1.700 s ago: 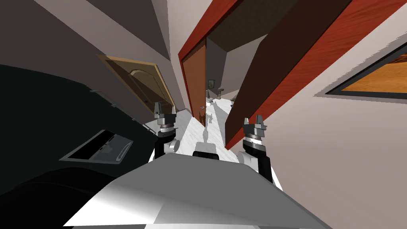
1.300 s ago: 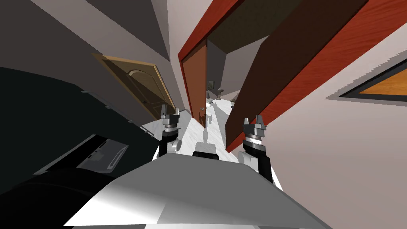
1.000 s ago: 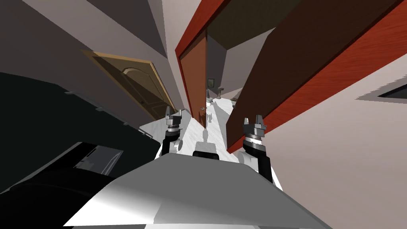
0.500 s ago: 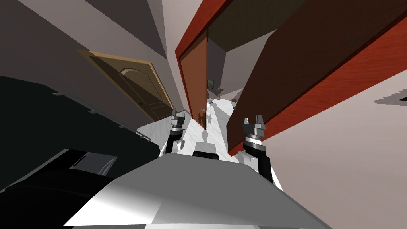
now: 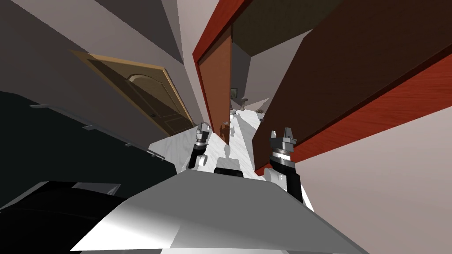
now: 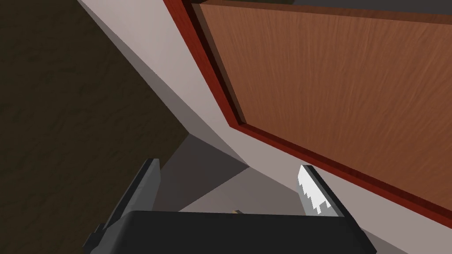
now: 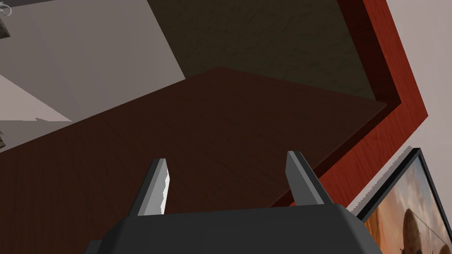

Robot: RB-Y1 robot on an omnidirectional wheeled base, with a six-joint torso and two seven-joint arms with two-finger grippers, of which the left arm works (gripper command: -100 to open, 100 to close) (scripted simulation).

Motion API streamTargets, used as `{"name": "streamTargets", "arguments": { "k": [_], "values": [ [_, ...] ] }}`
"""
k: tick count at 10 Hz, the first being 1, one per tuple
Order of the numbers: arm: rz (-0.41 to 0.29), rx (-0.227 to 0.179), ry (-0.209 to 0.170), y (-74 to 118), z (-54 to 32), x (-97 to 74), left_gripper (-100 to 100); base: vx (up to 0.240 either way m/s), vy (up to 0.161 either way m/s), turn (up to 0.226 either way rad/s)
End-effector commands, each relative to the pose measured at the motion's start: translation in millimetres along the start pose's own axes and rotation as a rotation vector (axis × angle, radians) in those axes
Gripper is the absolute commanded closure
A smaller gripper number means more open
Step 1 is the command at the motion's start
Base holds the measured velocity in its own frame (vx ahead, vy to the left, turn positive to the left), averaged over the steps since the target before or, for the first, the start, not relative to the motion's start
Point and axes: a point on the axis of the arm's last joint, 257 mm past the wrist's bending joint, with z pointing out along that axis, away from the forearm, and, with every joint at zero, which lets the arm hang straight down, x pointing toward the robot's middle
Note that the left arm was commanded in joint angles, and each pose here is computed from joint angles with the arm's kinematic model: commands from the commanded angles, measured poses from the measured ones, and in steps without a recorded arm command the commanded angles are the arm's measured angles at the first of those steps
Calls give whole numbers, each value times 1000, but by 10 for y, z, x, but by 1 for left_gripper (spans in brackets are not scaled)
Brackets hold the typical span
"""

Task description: Push the door open

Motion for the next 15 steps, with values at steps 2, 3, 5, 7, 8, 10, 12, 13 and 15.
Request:
{"name": "streamTargets", "arguments": {
  "k": [2,3,5,7,8,10,12,13,15],
  "values": [
    [-12,-39,22,264,-48,97,-100,89,50,-24],
    [-17,-56,31,364,-71,134,-100,102,68,-24],
    [-26,-88,49,555,-120,212,-100,92,77,-28],
    [-35,-120,69,746,-175,296,-100,98,76,-26],
    [-39,-134,79,830,-199,341,-100,93,60,-33],
    [-48,-168,100,1020,-267,430,-100,98,64,-26],
    [-52,-189,110,1132,-314,475,-100,63,47,-14],
    [-56,-207,121,1225,-354,523,-100,70,61,-27],
    [-64,-241,143,1408,-437,618,-100,81,67,-31]
  ]
}}
